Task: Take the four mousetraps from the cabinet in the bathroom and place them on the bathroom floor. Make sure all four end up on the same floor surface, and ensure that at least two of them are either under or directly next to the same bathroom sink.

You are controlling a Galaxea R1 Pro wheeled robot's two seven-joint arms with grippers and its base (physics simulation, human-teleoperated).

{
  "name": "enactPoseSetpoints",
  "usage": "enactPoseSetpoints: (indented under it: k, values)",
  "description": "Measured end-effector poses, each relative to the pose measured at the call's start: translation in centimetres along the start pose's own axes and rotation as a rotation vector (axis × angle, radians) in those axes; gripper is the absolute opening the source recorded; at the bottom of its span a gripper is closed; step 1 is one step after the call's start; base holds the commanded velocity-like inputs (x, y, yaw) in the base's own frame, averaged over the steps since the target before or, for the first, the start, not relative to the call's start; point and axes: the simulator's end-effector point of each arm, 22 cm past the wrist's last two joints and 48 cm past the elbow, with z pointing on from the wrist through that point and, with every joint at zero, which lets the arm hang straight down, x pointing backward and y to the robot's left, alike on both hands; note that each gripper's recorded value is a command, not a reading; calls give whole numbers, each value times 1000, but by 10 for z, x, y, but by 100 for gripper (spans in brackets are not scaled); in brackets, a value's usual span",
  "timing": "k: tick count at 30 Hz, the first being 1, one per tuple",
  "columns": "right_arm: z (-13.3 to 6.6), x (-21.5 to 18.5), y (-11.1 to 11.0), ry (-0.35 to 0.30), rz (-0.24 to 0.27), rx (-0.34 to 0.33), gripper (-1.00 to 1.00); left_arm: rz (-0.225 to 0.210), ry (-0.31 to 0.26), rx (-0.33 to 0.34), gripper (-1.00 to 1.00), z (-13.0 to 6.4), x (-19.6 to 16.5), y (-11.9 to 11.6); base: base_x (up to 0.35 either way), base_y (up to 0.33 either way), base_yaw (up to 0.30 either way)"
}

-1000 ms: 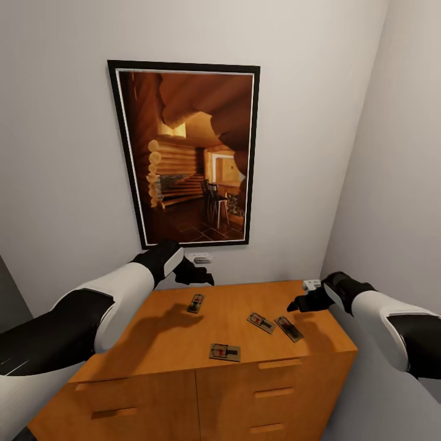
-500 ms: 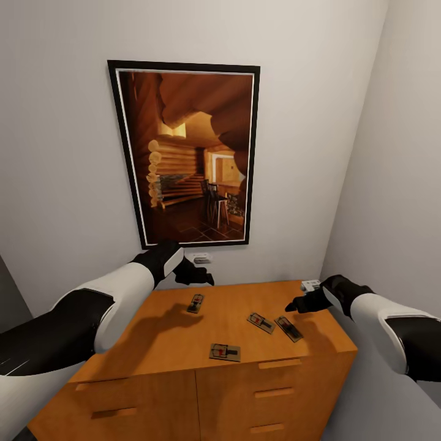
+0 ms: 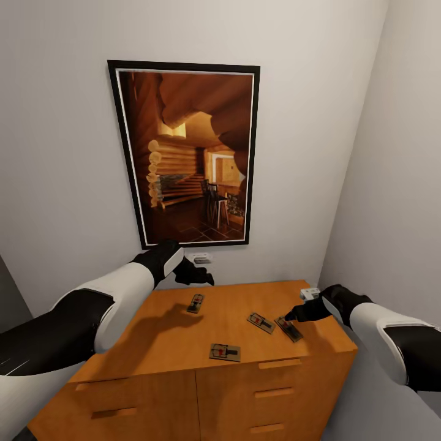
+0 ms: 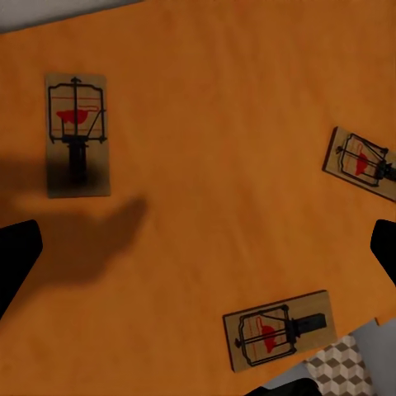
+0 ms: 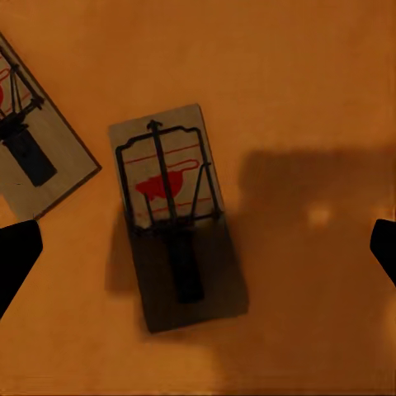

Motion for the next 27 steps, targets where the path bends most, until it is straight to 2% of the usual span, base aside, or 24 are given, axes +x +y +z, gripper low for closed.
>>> enactPoseSetpoints:
  k: [8, 27]
  values:
    - [11, 19, 4, 6, -7, -9, 100, 0, 0, -1, 100, 0, 0, 0, 0, 0, 0]
    - [11, 25, -3, 6, 0, -4, 100, 1, 0, 0, 100, 0, 0, -1, 0, 0, 0]
